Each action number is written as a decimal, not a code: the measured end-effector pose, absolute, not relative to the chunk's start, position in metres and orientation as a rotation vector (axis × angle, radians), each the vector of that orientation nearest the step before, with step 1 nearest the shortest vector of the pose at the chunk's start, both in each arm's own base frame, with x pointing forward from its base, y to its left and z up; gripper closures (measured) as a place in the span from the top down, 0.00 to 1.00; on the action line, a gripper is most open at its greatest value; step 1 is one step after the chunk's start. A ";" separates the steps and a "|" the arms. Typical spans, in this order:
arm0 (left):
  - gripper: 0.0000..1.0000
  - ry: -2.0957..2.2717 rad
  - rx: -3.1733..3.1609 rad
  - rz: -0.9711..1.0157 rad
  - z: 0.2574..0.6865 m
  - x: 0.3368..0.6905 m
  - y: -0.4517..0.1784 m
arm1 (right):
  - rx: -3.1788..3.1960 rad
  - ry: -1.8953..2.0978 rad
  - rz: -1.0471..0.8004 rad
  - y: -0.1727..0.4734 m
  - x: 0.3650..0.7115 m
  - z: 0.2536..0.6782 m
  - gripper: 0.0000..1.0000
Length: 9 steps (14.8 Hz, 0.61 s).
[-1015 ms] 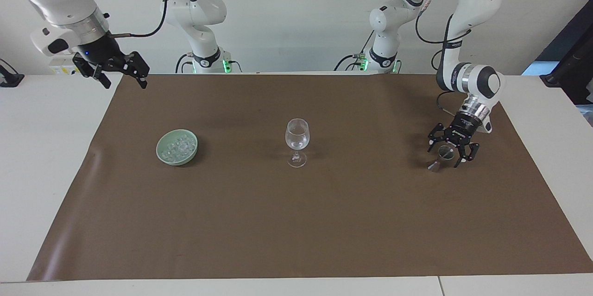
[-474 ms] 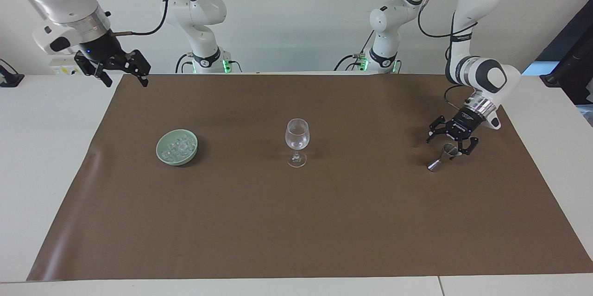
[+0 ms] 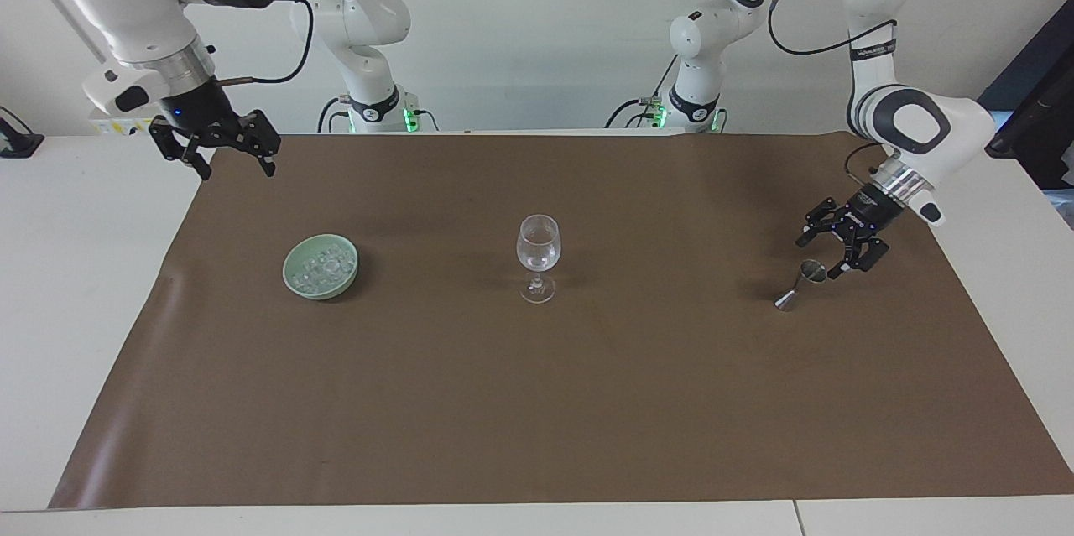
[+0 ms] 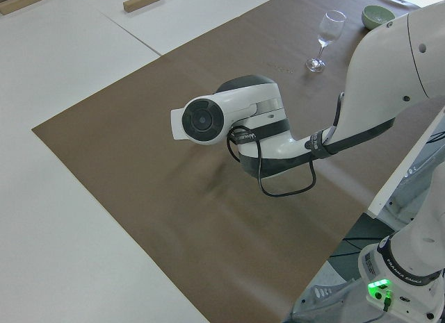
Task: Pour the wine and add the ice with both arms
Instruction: 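Lower the jigger onto the table and open the left gripper, then withdraw the left gripper while the right gripper reaches the green container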
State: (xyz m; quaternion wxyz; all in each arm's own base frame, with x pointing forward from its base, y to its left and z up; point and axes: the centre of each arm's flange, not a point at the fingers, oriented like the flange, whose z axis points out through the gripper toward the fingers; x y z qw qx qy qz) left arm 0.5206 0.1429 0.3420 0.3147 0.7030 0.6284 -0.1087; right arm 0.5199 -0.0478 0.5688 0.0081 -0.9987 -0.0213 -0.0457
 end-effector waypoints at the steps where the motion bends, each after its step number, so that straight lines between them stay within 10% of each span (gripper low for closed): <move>1: 1.00 1.619 1.940 -0.282 0.355 0.525 0.147 | -3.121 -0.074 -0.150 -0.044 0.521 0.551 1.00; 9: 1.00 1.409 2.359 -0.093 0.466 0.569 0.154 | -3.127 -0.059 -0.046 -0.023 0.530 0.428 0.97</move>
